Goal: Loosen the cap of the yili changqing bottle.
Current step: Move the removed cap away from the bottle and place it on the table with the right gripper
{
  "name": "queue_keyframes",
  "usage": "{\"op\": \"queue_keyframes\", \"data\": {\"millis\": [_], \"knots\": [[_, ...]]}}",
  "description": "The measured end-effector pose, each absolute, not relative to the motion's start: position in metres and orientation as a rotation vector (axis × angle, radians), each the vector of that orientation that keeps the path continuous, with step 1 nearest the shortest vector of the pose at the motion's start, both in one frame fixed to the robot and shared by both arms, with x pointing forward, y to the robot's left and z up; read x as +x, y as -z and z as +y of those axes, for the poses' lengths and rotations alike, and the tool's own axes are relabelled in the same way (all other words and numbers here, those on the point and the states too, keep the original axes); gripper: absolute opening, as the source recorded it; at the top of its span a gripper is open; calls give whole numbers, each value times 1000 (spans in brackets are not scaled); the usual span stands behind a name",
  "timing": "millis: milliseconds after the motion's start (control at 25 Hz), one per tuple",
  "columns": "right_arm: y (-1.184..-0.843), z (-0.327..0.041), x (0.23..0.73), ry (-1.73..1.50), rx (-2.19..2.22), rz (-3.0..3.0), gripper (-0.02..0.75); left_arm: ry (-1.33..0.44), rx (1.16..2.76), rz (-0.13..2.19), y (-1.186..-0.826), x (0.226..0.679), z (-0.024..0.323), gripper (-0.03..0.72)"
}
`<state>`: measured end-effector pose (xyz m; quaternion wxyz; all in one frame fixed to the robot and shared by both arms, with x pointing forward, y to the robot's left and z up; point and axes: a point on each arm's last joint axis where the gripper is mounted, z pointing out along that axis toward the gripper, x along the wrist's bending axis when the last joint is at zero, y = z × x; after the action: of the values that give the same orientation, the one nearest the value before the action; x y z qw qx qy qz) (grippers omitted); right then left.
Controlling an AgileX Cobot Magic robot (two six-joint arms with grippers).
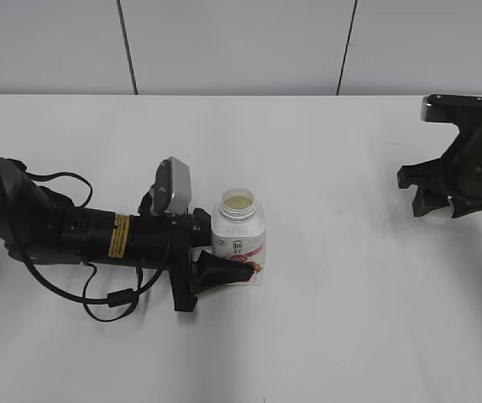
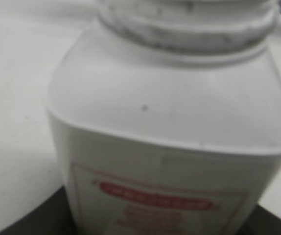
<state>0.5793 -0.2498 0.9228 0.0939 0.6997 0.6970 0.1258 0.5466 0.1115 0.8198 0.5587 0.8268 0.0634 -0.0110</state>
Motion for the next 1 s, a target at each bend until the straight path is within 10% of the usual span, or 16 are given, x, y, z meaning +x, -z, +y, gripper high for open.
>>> {"op": "queue_keyframes", "data": {"millis": [1000], "knots": [[-884, -249, 584, -301, 2122, 2097, 388, 23, 1950, 154, -820, 547, 112, 386]]}}
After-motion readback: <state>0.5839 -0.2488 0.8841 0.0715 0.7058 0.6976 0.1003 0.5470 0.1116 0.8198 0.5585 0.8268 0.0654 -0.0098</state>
